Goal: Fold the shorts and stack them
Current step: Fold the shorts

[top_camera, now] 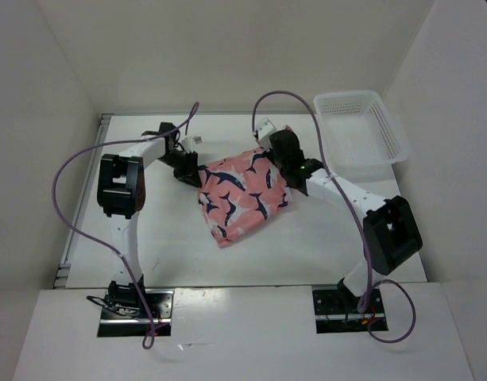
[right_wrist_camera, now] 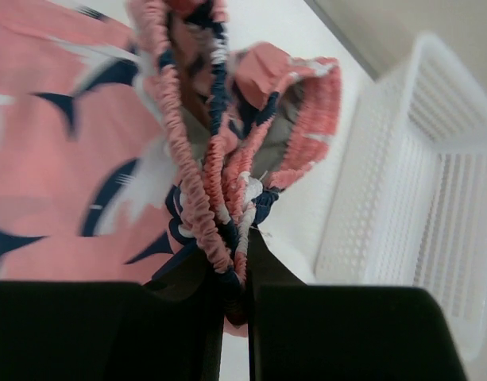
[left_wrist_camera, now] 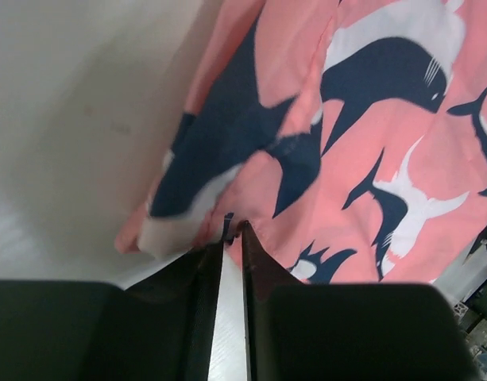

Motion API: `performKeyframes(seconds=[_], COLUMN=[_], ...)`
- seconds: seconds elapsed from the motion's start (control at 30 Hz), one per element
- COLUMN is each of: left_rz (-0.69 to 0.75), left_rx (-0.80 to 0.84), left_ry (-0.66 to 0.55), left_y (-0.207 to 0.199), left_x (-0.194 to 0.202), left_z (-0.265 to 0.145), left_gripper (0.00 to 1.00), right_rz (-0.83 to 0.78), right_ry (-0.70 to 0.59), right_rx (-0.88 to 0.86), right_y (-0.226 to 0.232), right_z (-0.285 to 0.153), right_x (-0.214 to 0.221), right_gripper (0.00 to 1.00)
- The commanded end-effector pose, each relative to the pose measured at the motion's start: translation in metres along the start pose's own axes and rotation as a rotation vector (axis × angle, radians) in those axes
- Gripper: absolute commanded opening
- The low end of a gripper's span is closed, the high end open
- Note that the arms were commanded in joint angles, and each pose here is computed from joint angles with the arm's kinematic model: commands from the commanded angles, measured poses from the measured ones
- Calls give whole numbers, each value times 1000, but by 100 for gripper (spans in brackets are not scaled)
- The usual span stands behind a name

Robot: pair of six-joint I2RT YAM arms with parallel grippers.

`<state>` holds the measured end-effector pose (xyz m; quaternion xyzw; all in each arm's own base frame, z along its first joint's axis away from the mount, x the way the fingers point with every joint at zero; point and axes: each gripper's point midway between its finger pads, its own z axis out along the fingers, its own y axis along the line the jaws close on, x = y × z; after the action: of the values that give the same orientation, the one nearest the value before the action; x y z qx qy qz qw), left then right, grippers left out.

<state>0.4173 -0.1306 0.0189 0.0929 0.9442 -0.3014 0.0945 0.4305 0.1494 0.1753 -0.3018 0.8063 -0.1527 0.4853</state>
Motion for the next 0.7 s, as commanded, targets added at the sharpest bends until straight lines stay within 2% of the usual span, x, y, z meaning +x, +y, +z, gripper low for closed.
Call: performKeyframes(seconds=[0.0, 0.17, 0.23, 0.3, 0.47, 0.6, 0.67], left_rz=[37, 89, 84, 86, 70, 67, 67], left_rx=[-28, -17, -17, -31, -55, -67, -67], left_ry=[-6, -66, -59, -62, -72, -84, -84], left_y=[13, 2, 5, 6, 17, 21, 21], left_x=[-13, -52, -54, -56, -58, -60, -60], left_z=[18, 11, 15, 12, 7, 1, 1], left_gripper=[23, 20, 20, 19, 19, 16, 15], right_rz=[-38, -74, -103, -145, -193, -186, -189], right_ry=[-201, -257, -307, -302, -285, -335, -315], right_rx=[5, -125, -180, -227, -266, -259, -232], right_y=[8, 70, 101, 129, 162, 173, 178], right_z=[-29, -54, -72, -76, -64, -62, -50], right_x=[-75, -101, -115, -110, -93, -125, -125], right_gripper=[0, 0, 0, 0, 0, 0, 0])
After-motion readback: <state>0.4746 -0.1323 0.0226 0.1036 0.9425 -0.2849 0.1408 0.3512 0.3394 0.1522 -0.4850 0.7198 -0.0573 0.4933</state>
